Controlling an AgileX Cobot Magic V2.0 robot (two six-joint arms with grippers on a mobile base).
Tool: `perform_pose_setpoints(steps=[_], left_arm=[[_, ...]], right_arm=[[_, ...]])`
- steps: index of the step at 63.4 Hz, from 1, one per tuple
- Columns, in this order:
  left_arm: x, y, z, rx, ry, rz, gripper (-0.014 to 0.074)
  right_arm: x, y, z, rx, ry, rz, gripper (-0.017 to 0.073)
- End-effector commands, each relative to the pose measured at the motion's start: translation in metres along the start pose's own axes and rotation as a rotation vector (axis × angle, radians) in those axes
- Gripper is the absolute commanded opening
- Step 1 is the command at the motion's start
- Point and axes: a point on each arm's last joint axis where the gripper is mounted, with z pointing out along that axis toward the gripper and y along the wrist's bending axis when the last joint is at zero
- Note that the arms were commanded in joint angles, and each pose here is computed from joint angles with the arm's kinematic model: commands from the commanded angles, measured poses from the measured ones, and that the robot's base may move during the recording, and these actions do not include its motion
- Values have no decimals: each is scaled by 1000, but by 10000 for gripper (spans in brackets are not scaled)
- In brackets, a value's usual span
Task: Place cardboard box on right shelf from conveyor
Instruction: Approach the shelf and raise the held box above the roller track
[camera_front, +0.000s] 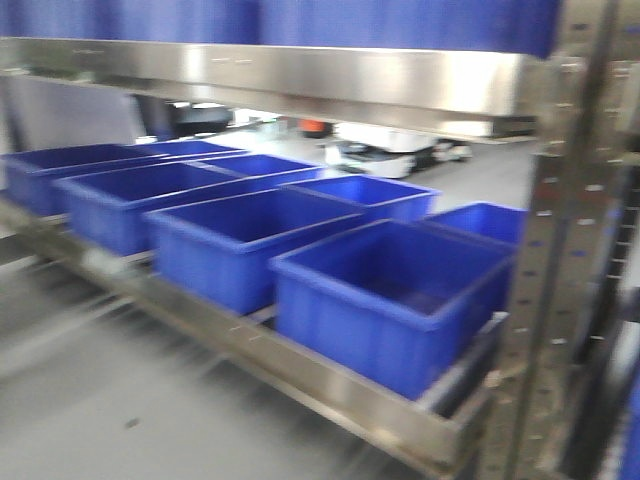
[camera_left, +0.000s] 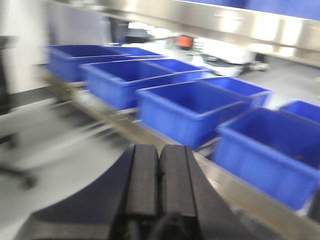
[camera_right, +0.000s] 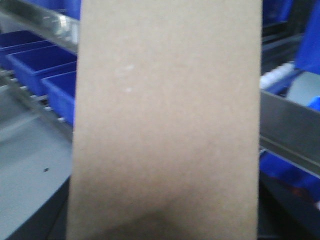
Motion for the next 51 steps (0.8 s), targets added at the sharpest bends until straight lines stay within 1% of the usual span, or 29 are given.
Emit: perform_pose_setpoints(steps=[1,7,17,51], left_arm=[[-9,0,-2,0,-101,-10,-119],[-9,0,-2,0,-101,-10,-119],[-9,-1,-1,27,-97,-10,-119],[-9,-1,-1,27,-97,-10,-119]], right_arm=[[-17,2,-1,-8,-110,-22,195],[-17,2,-1,-8,-110,-22,195],[-17,2,-1,-8,-110,-22,195],[-17,2,-1,-8,-110,-22,195]])
